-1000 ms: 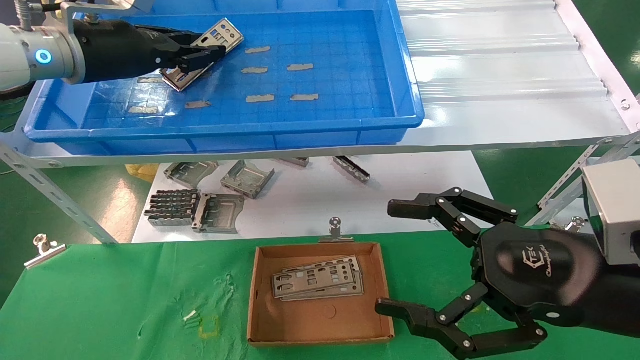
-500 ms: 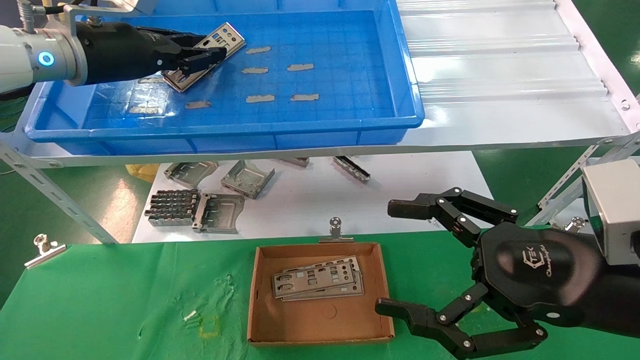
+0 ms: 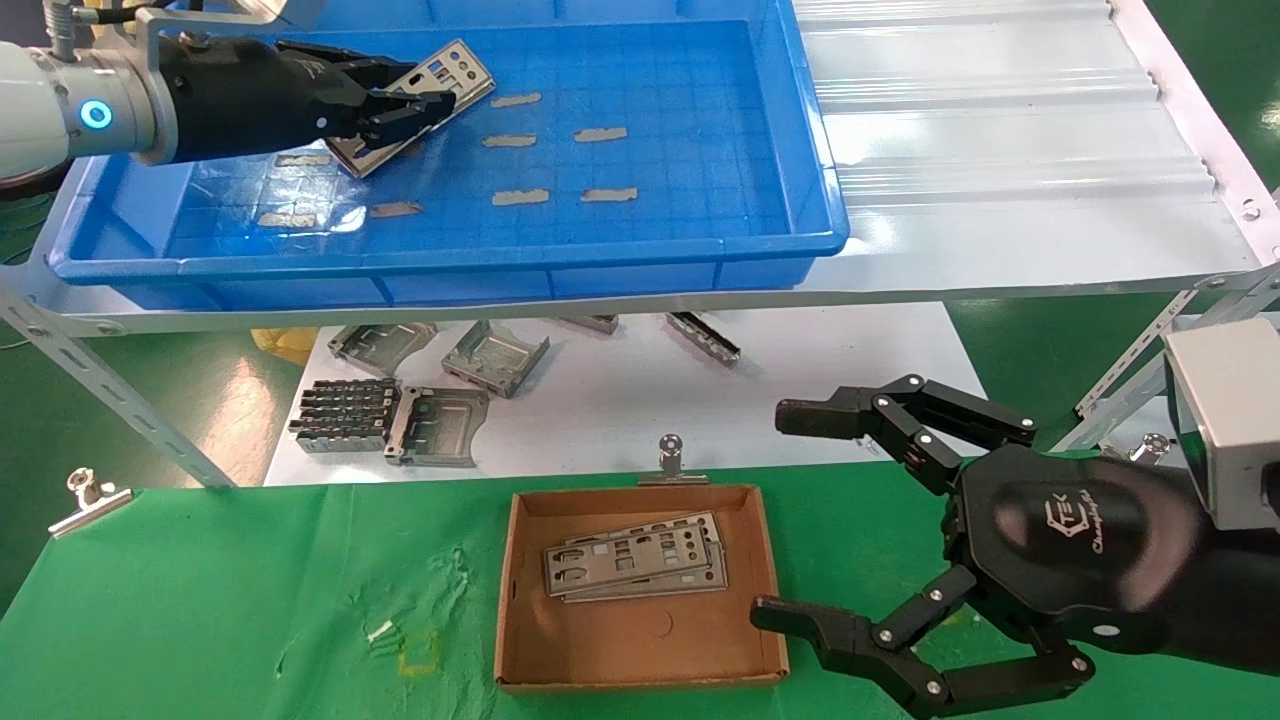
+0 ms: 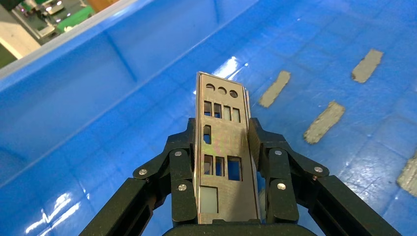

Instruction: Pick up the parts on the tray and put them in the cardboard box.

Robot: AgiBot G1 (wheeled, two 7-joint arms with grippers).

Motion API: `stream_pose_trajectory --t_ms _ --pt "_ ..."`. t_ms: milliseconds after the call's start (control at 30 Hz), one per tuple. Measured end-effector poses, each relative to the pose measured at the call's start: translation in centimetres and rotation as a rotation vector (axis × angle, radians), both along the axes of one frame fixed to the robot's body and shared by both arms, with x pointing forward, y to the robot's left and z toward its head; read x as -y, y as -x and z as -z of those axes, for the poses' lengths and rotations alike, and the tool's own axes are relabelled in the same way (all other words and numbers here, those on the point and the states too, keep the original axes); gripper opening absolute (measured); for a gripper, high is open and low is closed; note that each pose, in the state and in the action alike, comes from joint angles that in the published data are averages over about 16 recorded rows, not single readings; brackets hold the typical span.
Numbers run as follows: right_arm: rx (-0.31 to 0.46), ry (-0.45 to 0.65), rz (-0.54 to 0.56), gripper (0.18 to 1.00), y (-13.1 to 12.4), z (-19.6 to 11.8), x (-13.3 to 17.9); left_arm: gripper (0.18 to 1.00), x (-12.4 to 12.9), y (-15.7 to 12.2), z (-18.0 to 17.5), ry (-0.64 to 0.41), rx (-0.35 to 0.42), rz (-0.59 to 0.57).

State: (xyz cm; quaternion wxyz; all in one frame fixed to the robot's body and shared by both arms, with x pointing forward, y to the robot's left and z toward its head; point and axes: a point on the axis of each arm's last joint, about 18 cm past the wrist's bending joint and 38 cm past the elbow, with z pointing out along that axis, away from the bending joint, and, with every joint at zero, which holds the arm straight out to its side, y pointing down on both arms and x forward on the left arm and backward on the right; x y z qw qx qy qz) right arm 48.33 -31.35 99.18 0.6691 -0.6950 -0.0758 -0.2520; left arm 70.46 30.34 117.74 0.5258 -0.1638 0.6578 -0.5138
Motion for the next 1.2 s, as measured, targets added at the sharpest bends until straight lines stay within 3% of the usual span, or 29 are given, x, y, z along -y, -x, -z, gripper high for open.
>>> stream_pose_trajectory --t_ms 800,1200 --pt "0.0 0.0 0.0 1.0 0.0 0.0 0.0 0.421 -0.1 0.9 -0.9 0.029 0.033 0.046" --pt "0.0 0.0 0.0 1.0 0.0 0.0 0.0 0.416 -0.1 4.2 -1.4 0.049 0.034 0.224"
